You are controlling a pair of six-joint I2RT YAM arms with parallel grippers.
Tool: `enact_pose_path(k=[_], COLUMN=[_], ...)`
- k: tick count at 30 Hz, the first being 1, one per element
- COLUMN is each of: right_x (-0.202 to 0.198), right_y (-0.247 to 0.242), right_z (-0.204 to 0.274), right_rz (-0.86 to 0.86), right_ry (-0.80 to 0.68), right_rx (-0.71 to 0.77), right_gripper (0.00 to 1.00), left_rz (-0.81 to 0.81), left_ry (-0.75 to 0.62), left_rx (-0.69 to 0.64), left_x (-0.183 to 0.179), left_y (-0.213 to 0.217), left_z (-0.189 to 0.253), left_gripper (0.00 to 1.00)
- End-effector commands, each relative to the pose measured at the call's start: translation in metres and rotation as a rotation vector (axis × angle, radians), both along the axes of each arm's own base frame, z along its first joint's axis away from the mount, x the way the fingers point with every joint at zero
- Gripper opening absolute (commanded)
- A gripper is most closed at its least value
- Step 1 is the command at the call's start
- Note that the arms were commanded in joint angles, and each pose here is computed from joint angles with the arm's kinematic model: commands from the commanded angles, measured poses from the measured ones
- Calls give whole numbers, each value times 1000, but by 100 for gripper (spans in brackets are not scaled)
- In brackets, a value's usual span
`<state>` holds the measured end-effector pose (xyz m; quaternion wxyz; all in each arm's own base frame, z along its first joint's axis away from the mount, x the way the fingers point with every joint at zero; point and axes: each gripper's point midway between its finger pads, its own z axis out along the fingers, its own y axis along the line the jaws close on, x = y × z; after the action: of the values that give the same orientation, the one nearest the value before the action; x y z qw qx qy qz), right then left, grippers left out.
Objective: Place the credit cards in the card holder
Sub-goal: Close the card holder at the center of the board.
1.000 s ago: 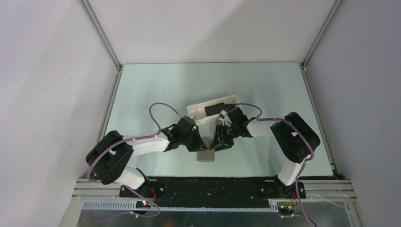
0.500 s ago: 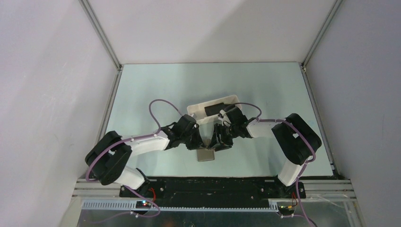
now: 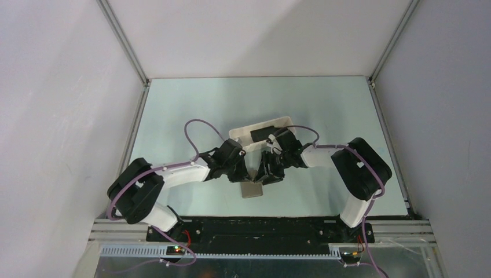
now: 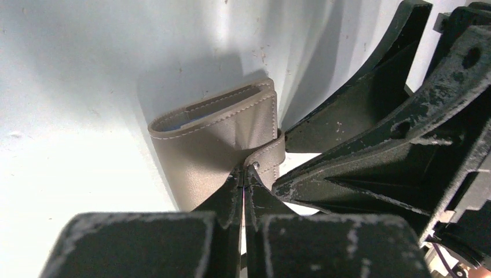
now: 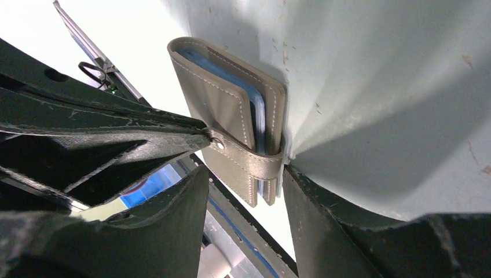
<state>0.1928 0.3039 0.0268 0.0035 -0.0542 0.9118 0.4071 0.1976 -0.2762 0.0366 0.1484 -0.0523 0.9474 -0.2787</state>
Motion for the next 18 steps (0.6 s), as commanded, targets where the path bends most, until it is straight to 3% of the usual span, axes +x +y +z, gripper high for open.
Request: enact_pose_path(k=[1,12,18], right_x=[-5,-10,-12], right_y=[-34,-36,-36], right_z=[-61,-79,-78], right_rz=[-40,-20,-4], right_ry=[0,-1,-10], right_rx=[-267,-359,-382], right_gripper=[56,44,44], left_rz=[-6,-8,-2], left_ry=[-26,-15,-21], left_rx=[43,78,84], left_x=[8,6,6], left_y=[0,1,3], left_z=[-3,-6,-4], left_gripper=[0,0,0])
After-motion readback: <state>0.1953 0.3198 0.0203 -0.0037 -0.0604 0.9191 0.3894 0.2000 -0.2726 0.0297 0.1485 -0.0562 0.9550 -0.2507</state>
